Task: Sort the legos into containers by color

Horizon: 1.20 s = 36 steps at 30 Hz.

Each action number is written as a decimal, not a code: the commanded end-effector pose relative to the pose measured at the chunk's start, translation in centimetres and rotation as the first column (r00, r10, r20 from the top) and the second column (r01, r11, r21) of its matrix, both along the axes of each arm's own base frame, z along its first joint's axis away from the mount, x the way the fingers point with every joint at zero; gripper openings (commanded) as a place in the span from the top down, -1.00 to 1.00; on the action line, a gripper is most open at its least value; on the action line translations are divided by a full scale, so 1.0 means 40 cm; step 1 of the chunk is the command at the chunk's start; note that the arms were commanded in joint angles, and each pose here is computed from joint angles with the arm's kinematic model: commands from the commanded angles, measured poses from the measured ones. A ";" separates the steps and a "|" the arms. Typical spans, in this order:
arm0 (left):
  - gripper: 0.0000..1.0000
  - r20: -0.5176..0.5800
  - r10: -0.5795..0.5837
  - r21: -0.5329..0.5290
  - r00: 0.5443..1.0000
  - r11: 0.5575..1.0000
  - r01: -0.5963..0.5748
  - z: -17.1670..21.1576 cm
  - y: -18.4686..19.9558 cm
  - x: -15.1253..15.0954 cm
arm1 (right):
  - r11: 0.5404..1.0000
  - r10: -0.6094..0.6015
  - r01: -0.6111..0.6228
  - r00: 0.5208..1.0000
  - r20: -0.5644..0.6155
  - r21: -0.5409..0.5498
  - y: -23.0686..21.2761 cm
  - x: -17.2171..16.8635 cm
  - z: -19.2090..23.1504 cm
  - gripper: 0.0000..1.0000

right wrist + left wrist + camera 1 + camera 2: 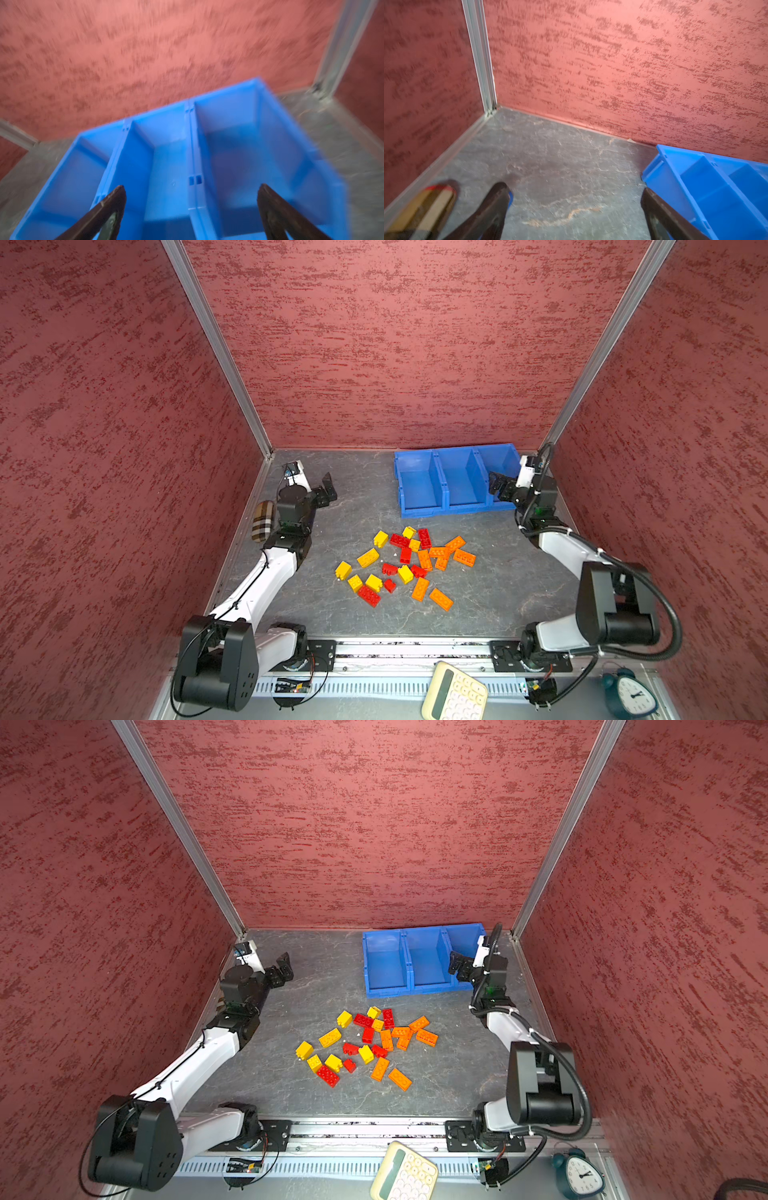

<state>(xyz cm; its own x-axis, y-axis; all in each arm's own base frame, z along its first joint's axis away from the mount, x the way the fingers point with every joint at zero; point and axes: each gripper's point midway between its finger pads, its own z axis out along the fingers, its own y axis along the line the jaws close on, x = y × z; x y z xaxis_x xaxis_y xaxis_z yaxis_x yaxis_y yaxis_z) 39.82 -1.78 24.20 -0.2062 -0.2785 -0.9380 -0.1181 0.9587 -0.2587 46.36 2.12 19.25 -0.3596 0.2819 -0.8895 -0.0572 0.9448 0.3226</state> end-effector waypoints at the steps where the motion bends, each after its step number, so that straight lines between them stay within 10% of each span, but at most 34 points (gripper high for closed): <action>1: -0.99 -0.156 -0.030 -0.107 0.987 0.994 0.013 -0.080 -0.026 -0.020 | 0.999 0.026 -0.031 0.969 -0.244 -0.018 0.033 -0.006 -0.123 -0.97; 15: -0.99 -0.253 -0.078 -0.104 0.964 0.993 0.053 -0.119 -0.048 -0.039 | 0.975 0.017 -0.104 0.915 -0.403 -0.194 0.081 0.121 -0.243 0.31; 36: -0.99 -0.313 -0.102 -0.104 0.944 0.992 0.073 -0.161 -0.060 -0.034 | 0.987 0.040 -0.093 0.934 -0.354 -0.134 0.387 0.071 -0.197 0.49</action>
<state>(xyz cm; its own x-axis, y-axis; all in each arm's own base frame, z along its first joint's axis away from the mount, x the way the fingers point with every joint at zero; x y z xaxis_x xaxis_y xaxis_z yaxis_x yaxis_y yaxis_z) 38.02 -3.76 17.08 -0.5166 -0.3340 -0.7884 -0.1462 0.9417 -0.3031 49.14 14.21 9.15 -0.7002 0.0745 -0.7100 0.0016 0.9947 0.1027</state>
